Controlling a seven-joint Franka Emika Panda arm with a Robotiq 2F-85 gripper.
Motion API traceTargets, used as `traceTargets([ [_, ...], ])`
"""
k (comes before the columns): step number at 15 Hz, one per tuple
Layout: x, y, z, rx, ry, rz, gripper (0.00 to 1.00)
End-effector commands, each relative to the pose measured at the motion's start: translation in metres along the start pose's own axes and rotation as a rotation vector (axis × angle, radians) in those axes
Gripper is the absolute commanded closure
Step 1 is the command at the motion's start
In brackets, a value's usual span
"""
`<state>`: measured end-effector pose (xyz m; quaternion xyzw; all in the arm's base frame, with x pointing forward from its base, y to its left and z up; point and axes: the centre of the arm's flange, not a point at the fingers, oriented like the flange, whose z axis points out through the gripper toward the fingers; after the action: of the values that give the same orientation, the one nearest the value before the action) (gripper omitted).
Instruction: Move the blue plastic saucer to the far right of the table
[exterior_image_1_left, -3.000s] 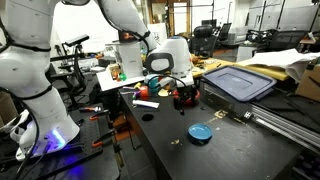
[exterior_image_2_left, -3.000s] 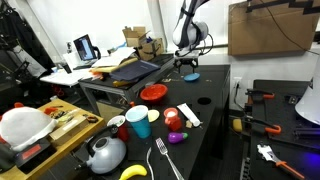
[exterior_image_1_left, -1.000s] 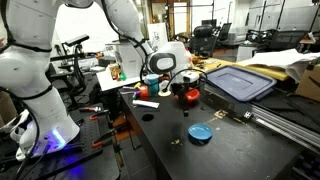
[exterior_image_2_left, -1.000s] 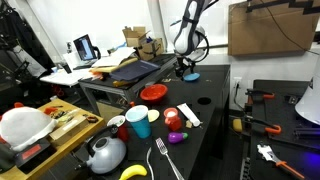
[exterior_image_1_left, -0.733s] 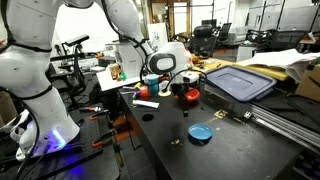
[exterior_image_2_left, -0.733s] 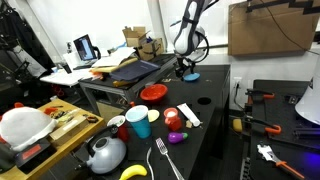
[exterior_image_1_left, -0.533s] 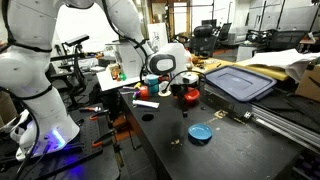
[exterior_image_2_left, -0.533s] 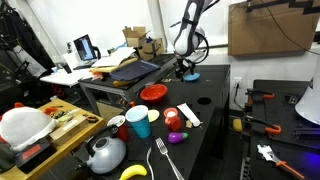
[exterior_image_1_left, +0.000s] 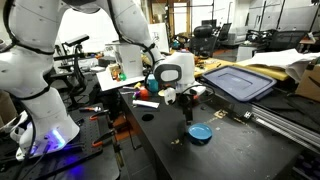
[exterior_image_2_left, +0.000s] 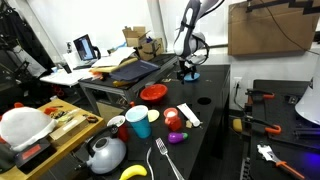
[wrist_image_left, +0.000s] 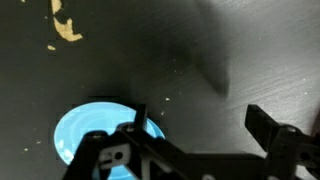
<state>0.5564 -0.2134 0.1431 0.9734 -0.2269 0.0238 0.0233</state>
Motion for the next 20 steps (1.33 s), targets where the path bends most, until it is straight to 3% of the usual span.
traceTargets([
  [1, 0.021, 0.005, 0.000, 0.078, -0.022, -0.035, 0.00],
  [6, 0.030, -0.007, -0.002, 0.162, -0.064, -0.097, 0.00],
  [9, 0.033, -0.011, 0.004, 0.173, -0.077, -0.118, 0.00],
  [20, 0.035, 0.021, 0.037, 0.052, -0.064, -0.080, 0.00],
])
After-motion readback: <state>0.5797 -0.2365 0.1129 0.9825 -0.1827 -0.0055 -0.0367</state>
